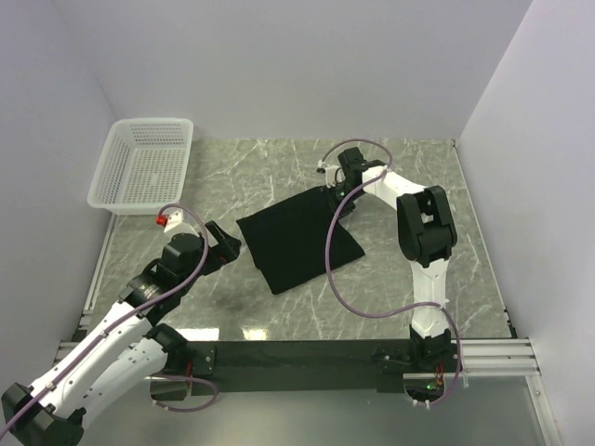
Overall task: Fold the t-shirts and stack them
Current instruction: Neatly place the folded tshirt to the corner
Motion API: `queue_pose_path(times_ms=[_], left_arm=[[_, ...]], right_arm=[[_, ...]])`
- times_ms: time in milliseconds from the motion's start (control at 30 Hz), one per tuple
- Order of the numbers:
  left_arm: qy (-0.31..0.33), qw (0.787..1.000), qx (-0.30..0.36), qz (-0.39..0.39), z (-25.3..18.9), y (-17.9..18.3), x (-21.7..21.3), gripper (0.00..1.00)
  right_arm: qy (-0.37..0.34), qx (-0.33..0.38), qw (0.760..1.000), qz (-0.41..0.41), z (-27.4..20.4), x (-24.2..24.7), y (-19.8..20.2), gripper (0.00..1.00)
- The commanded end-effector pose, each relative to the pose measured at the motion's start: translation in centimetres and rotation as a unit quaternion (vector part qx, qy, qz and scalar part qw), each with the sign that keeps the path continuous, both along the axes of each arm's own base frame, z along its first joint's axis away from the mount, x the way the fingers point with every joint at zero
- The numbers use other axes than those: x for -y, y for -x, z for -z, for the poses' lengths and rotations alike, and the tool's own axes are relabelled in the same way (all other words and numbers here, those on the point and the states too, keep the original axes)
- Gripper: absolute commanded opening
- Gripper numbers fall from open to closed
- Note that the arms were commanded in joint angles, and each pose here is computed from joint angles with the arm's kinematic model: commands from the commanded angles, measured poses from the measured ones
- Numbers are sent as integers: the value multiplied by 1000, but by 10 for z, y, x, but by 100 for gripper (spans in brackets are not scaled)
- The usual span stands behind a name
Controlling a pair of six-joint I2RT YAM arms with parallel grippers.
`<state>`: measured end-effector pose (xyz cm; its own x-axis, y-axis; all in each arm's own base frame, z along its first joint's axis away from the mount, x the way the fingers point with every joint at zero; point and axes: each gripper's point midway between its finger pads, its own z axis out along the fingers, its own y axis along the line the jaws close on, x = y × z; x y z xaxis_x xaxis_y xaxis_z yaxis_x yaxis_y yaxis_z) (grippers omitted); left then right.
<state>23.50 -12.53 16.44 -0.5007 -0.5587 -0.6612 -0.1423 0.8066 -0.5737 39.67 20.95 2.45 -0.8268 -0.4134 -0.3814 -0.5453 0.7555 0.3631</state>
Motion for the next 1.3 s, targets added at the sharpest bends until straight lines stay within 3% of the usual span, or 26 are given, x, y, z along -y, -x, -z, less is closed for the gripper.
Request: queue_pose_path(times_ms=[0, 133, 333, 500, 733, 967, 1100, 1200, 1233, 1267], left_arm=[[6, 1000, 3, -10, -2, 3, -5, 99], [11, 1000, 6, -14, -2, 6, -7, 99], [18, 1000, 8, -14, 0, 8, -8, 99], [19, 1000, 7, -10, 2, 7, -5, 99], [17, 1000, 5, -6, 4, 5, -3, 99], [15, 1000, 1, -1, 6, 3, 0, 99], [13, 1000, 1, 1, 6, 2, 0, 99], [13, 1000, 1, 1, 5, 2, 0, 99], [13, 1000, 1, 2, 5, 2, 0, 100], [12, 1000, 2, 1, 4, 2, 0, 99]], right_arm=[[9, -8, 1000, 13, 0, 8, 5, 2], [-7, 19, 999, 38, -21, 25, -9, 0], [-2, 64, 988, 143, -48, 113, -50, 0], [74, 102, 968, 217, -55, 218, -79, 0], [177, 132, 937, 272, -63, 328, -102, 0], [248, 183, 898, 313, -90, 382, -127, 0], [259, 179, 892, 325, -87, 396, -135, 0], [268, 192, 886, 325, -98, 400, -140, 39], [270, 200, 884, 326, -102, 402, -141, 59], [277, 208, 879, 329, -107, 405, -141, 64]])
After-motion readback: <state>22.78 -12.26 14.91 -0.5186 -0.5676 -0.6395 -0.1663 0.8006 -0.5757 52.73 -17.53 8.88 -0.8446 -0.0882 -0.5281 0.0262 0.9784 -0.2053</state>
